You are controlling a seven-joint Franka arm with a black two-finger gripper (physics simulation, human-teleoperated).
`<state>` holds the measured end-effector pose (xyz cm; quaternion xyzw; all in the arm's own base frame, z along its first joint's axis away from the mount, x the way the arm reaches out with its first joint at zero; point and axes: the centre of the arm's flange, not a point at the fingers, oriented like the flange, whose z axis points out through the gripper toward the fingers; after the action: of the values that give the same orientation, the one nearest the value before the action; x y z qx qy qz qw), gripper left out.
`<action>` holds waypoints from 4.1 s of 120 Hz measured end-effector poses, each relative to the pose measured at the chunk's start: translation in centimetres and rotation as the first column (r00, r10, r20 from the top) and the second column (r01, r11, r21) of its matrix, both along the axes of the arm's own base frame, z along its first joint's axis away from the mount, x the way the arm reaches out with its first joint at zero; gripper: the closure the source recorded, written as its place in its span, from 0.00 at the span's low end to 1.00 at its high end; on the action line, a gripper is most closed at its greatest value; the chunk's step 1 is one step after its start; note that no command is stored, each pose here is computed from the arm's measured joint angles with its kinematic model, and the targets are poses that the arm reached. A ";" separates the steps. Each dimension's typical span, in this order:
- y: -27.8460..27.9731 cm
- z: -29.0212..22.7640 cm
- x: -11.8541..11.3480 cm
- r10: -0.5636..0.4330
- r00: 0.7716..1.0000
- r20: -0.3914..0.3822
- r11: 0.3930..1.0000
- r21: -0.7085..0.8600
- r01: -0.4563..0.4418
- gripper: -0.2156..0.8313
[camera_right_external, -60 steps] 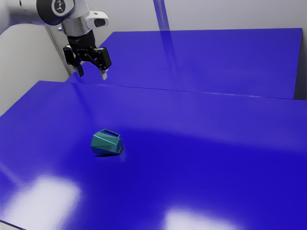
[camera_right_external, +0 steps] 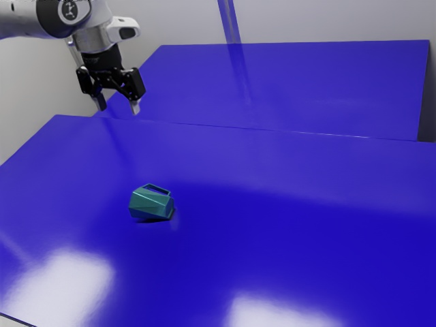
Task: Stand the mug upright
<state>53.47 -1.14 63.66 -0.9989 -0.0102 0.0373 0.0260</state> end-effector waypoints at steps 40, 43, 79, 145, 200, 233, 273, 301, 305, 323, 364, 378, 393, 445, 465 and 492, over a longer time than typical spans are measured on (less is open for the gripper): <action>10.4 -3.3 -1.3 0.112 0.994 0.017 0.982 -0.153 -0.108 0.23; 10.8 -4.0 -1.4 0.114 0.993 0.016 0.979 -0.171 -0.109 0.23; 15.7 -11.0 -2.7 0.142 0.987 0.072 0.911 -0.400 -0.101 0.23; 20.3 -22.5 -6.2 0.218 0.957 0.191 0.767 -0.640 -0.047 0.23; 23.5 -29.4 -8.5 0.297 0.929 0.221 0.641 -0.767 -0.023 0.23; 22.1 -33.3 -7.4 0.278 0.929 0.244 0.578 -0.815 0.041 0.23; 21.7 -35.9 -7.4 0.270 0.916 0.296 0.515 -0.848 0.122 0.23; 20.8 -35.7 -6.8 0.227 0.909 0.350 0.517 -0.834 0.192 0.23; 20.6 -35.7 -6.7 0.221 0.908 0.356 0.519 -0.831 0.200 0.23; 20.0 -35.7 -6.4 0.194 0.905 0.379 0.522 -0.821 0.231 0.23; 18.5 -36.1 -5.9 0.145 0.903 0.404 0.518 -0.809 0.278 0.23; 18.1 -36.2 -5.7 0.133 0.902 0.410 0.516 -0.806 0.290 0.23; 17.7 -36.3 -5.6 0.121 0.902 0.414 0.513 -0.804 0.300 0.23; 17.1 -36.2 -5.4 0.111 0.896 0.431 0.507 -0.800 0.322 0.64; 16.9 -36.1 -5.3 0.106 0.893 0.437 0.506 -0.797 0.330 0.82; 16.6 -35.7 -5.1 0.095 0.889 0.447 0.506 -0.791 0.344 0.92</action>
<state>48.40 15.46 28.01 -0.8595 0.0780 -0.1887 -0.4686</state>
